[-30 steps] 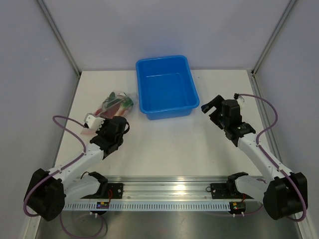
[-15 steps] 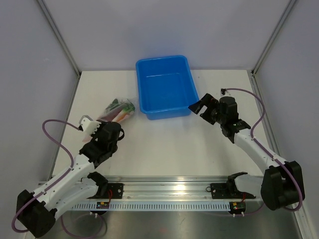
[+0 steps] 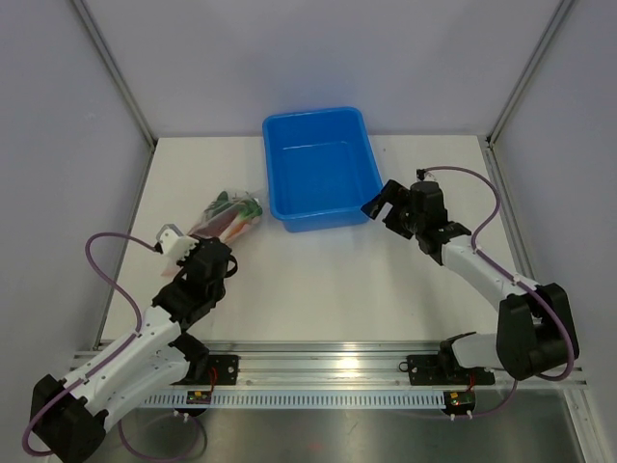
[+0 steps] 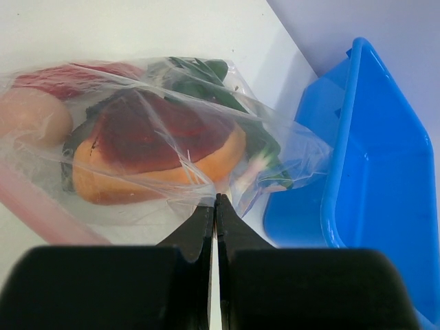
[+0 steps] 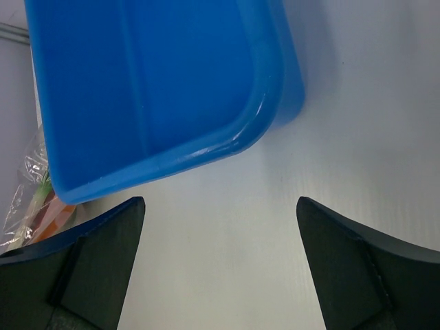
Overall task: Open the zip-top bag and remove the fake food
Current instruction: Move the zipper food storage bag to the center of the board, then adjust the bin at the center of the board.
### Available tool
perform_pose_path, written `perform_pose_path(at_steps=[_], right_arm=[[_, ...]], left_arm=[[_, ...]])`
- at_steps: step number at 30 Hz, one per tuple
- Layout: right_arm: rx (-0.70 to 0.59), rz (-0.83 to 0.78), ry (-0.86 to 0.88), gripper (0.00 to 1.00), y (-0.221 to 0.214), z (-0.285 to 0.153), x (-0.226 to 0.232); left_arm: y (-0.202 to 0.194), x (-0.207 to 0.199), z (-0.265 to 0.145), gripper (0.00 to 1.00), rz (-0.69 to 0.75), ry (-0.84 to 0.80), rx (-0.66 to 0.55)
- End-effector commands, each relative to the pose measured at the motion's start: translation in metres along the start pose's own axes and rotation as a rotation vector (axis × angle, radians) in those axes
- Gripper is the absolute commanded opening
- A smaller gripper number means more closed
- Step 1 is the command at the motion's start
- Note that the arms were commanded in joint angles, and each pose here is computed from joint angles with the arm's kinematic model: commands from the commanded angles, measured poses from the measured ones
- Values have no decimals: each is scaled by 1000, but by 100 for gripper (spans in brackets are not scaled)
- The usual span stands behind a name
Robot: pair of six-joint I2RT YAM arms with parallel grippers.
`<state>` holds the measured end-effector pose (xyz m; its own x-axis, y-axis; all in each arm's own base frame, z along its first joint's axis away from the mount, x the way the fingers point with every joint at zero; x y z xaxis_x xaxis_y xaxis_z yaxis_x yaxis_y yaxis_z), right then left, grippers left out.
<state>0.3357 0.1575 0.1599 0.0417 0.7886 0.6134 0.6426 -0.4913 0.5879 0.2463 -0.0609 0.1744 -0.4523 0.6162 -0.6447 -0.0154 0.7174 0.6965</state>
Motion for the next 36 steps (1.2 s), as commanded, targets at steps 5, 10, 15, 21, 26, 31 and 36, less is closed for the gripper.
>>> perform_pose_path(at_steps=[5, 10, 15, 21, 26, 31, 36], right_arm=[[-121, -11, -78, 99, 29, 1, 2], [-131, 12, -147, 99, 40, 15, 0], [-150, 15, -219, 98, 51, 29, -6], [-167, 22, -270, 91, 63, 48, -8], [-159, 24, -296, 78, 67, 57, -8], [-177, 55, -309, 62, 70, 56, -15], [-207, 122, -319, 54, 76, 49, -29]], left_arm=[[12, -24, -2, 0, -41, -67, -24], [14, -23, -3, 0, -37, -62, -33], [14, -23, -3, 0, -39, -66, -30], [9, -24, -1, 0, -21, -68, -18], [10, -26, -1, 0, -19, -71, -20], [9, -25, -1, 0, -14, -75, -18], [7, -28, 0, 0, -6, -86, -9]])
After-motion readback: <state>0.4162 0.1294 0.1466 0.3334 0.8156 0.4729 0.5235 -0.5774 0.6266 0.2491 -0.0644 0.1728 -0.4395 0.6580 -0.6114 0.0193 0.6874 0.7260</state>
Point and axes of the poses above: each gripper's point midway between its finger pads, its own z axis out along the fingers, its own x axis along the line the jaws close on, y = z × x, the point moved 3 cm from there along -z, back along the fingers, and after that the axes turned 2 degrees about -z, right-handed, at the moved point
